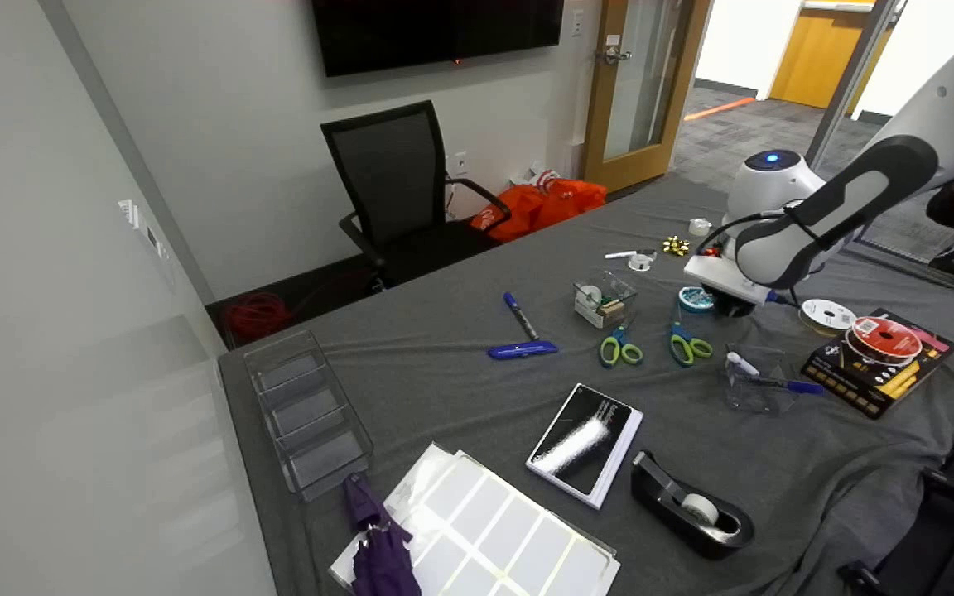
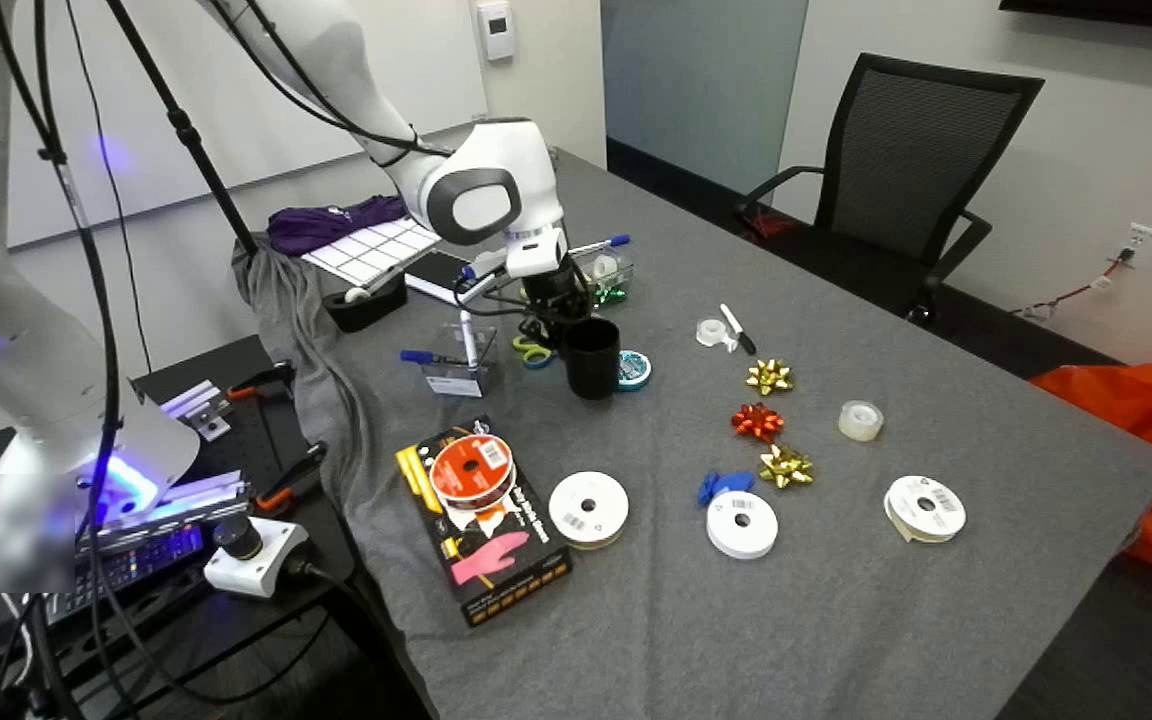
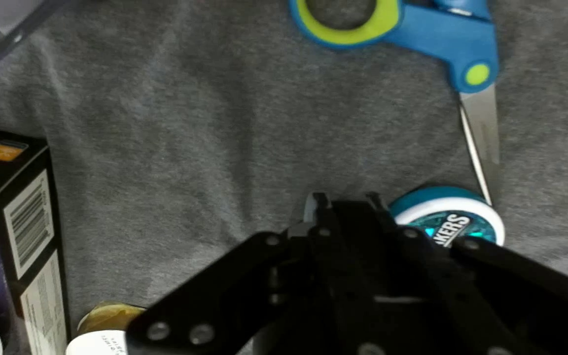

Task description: Move the black cup forwards

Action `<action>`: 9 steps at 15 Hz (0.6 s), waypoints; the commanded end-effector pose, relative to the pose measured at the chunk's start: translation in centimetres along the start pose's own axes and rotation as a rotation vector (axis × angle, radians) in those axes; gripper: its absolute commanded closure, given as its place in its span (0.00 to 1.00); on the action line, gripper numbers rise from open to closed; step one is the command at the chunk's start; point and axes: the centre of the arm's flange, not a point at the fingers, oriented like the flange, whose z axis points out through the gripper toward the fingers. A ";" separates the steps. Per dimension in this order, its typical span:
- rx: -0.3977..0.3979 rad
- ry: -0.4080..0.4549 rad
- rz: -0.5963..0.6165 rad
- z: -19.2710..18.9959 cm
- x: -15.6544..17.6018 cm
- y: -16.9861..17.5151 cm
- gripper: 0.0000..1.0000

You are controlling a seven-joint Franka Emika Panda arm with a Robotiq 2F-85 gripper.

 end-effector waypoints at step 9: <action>0.006 0.010 0.227 -7.0 0.7 -9.3 0.95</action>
